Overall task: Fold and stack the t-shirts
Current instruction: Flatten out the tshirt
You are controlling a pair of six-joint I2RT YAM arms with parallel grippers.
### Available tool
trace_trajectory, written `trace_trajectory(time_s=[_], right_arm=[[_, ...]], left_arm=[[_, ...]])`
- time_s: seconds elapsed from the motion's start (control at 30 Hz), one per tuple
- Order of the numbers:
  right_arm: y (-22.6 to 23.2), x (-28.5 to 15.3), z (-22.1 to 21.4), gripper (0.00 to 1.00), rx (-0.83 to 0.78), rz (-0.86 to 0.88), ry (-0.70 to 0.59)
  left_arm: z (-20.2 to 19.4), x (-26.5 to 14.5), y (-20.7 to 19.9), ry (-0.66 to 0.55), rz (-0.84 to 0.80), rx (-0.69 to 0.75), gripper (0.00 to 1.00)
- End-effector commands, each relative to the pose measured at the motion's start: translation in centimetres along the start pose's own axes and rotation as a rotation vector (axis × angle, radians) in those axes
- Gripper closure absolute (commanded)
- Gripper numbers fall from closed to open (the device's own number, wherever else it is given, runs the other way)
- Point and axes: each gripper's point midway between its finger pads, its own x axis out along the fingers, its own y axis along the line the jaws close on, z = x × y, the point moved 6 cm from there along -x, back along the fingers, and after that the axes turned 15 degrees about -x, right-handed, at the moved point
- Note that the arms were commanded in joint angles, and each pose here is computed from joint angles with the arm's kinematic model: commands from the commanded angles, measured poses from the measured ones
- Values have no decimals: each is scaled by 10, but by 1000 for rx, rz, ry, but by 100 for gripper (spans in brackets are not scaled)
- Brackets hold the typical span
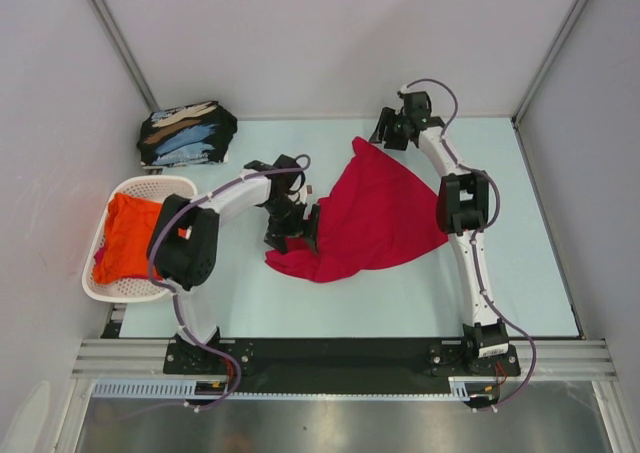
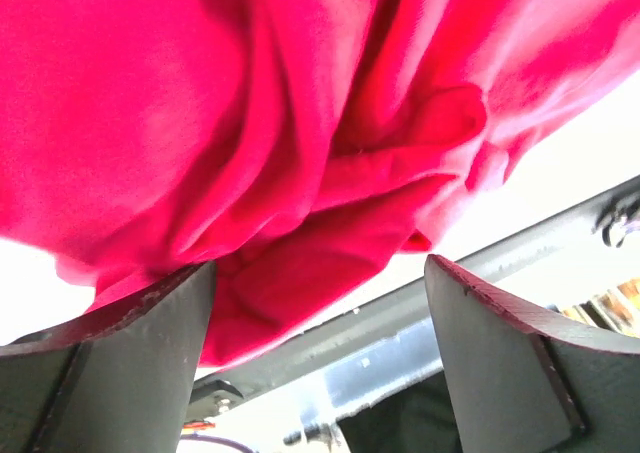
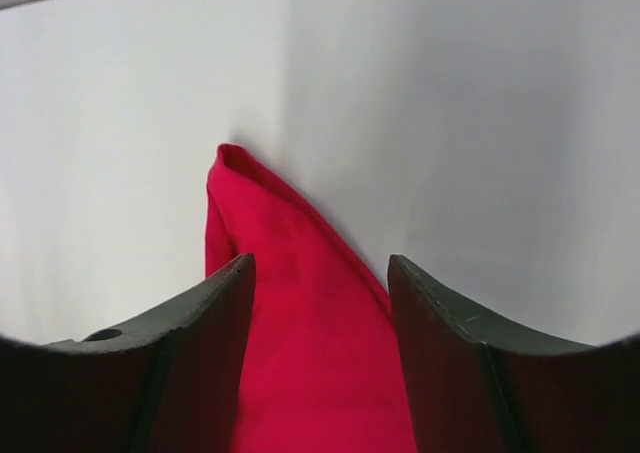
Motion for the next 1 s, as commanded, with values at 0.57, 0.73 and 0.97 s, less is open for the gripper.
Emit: trace_trajectory(time_s=[0.57,0.73,0.97], right_arm=[[2,57,-24,66,98,189,-29],[9,41,-36,51,55,191,55],[13,47,-39,43,47,188,46]], left_arm=[[21,-68,-6,-359,17,-97,1],[39,-85,-8,-420,-15,-135,0],[39,-76,-6,-387,-20,-133,0]])
